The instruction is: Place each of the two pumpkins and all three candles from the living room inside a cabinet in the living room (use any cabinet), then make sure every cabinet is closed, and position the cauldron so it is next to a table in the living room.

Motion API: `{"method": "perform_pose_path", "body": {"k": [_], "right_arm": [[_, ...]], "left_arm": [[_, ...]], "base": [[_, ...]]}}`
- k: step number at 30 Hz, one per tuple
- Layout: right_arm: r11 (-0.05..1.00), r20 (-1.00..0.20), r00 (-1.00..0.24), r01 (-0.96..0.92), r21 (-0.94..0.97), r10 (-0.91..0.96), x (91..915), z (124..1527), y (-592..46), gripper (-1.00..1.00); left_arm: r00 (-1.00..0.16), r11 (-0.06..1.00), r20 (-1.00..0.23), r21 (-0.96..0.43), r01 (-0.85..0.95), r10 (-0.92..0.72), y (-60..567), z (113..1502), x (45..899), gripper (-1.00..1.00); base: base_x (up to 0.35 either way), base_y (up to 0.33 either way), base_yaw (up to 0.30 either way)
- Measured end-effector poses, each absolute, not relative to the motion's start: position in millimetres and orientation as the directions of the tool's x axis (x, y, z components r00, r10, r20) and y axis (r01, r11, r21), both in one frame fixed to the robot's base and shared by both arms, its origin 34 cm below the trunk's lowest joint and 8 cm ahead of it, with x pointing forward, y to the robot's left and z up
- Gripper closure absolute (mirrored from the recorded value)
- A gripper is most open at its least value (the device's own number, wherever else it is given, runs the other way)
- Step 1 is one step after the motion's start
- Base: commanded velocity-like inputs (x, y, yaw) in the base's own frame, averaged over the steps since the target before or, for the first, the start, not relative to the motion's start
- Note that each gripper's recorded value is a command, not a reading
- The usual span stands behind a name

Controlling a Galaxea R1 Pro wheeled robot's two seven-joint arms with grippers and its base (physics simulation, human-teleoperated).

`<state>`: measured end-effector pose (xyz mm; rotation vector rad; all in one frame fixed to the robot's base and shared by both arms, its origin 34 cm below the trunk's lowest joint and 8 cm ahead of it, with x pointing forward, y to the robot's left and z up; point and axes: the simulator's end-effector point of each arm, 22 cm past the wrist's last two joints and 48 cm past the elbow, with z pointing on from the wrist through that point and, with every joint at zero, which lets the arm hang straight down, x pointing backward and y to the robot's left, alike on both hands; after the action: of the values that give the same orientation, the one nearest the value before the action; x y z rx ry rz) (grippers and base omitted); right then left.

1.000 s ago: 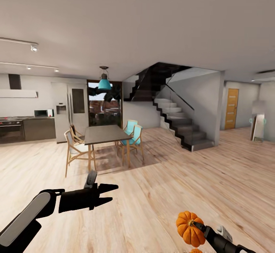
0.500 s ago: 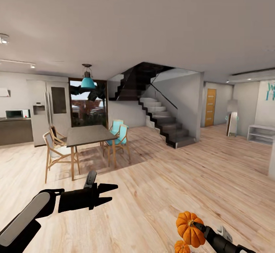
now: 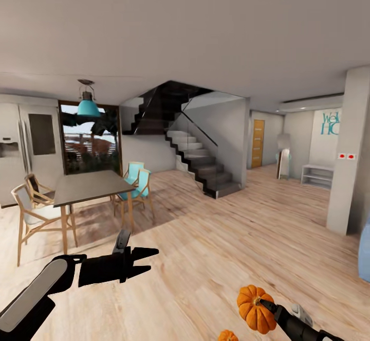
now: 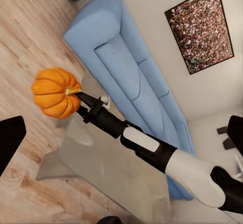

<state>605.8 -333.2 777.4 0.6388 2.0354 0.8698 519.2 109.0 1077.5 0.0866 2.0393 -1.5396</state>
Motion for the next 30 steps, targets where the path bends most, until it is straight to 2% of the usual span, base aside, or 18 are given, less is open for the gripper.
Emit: {"method": "perform_pose_path", "body": {"k": [16,30], "right_arm": [[0.633,-0.478,-0.543,0.134,0.762,0.69,605.2,774.6,-333.5,1.0],[0.626,-0.47,-0.541,0.141,0.767,0.697,605.9,771.7,-333.6,1.0]], "left_arm": [[-0.834,0.334,-0.473,-0.864,0.377,-0.283,109.1,1075.1,520.6,-1.0],[-0.839,0.332,-0.465,-0.868,0.369,-0.284,109.3,1071.7,522.7,-1.0]], "base": [[0.235,0.0,-0.268],[0.039,0.057,-0.264]]}}
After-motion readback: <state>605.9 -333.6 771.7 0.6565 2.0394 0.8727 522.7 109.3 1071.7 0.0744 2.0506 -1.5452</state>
